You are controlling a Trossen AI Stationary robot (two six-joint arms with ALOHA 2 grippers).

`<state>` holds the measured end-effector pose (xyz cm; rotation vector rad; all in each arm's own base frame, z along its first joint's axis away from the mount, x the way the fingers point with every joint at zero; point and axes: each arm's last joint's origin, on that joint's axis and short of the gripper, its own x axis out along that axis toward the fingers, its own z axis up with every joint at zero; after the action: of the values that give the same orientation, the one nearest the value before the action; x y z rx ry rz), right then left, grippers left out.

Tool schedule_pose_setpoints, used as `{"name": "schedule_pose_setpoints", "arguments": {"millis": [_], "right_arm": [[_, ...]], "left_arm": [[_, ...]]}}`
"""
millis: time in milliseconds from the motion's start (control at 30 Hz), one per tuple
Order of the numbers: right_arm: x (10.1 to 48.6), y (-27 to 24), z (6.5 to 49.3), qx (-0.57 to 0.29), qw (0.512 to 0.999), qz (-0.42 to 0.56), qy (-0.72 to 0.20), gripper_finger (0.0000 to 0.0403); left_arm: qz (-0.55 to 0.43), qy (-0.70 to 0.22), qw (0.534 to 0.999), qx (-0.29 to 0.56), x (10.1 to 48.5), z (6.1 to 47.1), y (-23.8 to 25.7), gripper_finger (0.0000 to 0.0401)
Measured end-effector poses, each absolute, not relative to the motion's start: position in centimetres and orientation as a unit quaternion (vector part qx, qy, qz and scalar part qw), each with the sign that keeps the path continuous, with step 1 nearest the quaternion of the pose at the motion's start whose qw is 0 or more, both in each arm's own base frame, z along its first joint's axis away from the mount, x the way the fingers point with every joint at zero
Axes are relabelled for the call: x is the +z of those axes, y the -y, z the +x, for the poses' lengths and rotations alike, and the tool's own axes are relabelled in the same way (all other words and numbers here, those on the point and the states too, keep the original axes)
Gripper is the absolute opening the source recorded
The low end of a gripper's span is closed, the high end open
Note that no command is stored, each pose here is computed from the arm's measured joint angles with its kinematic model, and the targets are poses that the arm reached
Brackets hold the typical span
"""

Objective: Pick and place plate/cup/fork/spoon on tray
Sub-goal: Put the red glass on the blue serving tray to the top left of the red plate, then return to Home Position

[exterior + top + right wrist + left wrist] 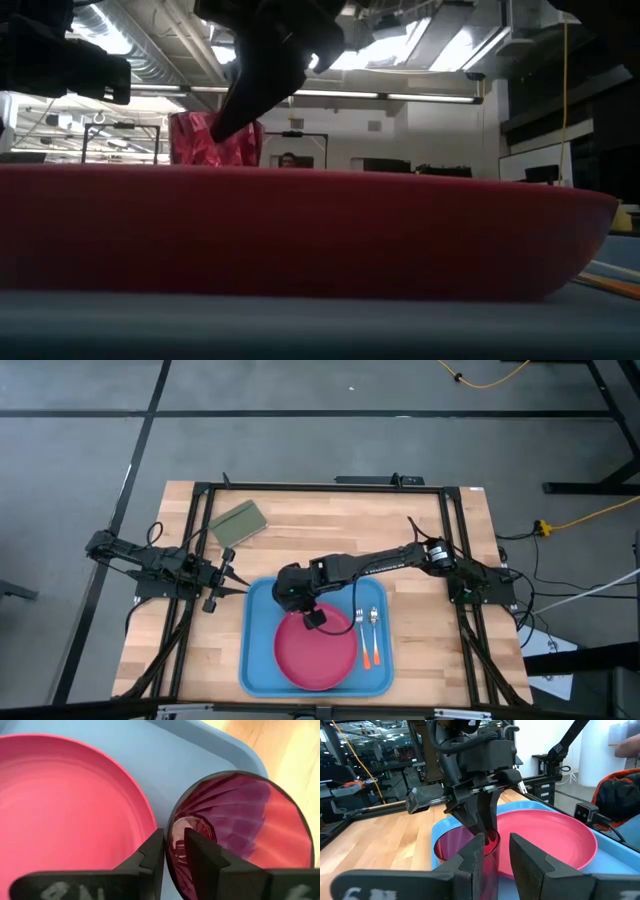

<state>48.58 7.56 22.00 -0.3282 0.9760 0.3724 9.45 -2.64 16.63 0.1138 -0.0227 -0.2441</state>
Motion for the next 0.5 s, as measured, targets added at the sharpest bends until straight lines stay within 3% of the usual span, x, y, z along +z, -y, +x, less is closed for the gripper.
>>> {"name": "schedule_pose_setpoints", "arguments": {"millis": [500], "right_arm": [[24.0,-9.1,49.0,0.184,0.868,-0.177,-0.425,0.0081]], "left_arm": [[0.057,0.011,0.991,-0.122,16.6,9.4,2.6,0.0083]]}}
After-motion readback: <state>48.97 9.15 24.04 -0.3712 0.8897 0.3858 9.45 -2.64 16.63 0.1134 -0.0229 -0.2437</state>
